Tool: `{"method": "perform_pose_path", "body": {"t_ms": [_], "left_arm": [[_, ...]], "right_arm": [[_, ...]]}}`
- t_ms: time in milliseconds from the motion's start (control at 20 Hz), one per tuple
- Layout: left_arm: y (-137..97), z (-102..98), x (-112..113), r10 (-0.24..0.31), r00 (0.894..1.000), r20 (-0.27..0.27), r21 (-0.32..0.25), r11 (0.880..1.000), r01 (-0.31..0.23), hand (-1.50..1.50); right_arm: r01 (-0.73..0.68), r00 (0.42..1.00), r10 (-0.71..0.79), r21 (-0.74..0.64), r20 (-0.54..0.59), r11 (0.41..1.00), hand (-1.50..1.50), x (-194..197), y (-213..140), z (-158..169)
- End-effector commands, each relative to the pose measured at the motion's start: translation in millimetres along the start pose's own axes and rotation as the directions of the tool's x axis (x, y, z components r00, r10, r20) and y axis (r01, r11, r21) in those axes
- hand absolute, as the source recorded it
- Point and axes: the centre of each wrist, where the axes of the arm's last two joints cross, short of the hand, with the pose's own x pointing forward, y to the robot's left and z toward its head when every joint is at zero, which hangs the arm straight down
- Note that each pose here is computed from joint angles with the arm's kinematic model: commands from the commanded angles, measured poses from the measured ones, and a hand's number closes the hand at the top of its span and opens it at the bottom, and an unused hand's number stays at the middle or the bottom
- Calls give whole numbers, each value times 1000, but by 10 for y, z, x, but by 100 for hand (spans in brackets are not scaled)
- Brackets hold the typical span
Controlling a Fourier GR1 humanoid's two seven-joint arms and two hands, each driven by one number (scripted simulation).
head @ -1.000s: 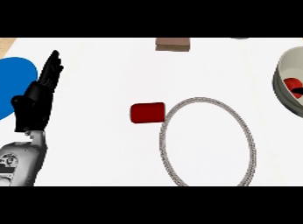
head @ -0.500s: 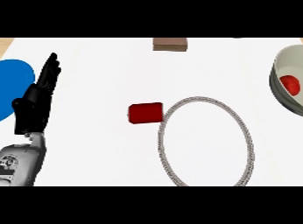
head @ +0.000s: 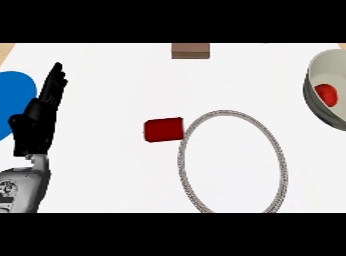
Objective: Pick the tomato from the placemat and place it in the bowl
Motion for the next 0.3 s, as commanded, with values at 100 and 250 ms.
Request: {"method": "perform_pose_path", "body": {"t_ms": [100,250], "left_arm": [[38,-8,24,5,1000,-5,5,1000,-5,0],[57,0,33,0,1000,-19,9,1000,0,0]], "right_arm": [[153,977,-172,145,128,978,-150,-58,-146,245],[154,976,-174,148,129,977,-150,-83,-132,272]]}}
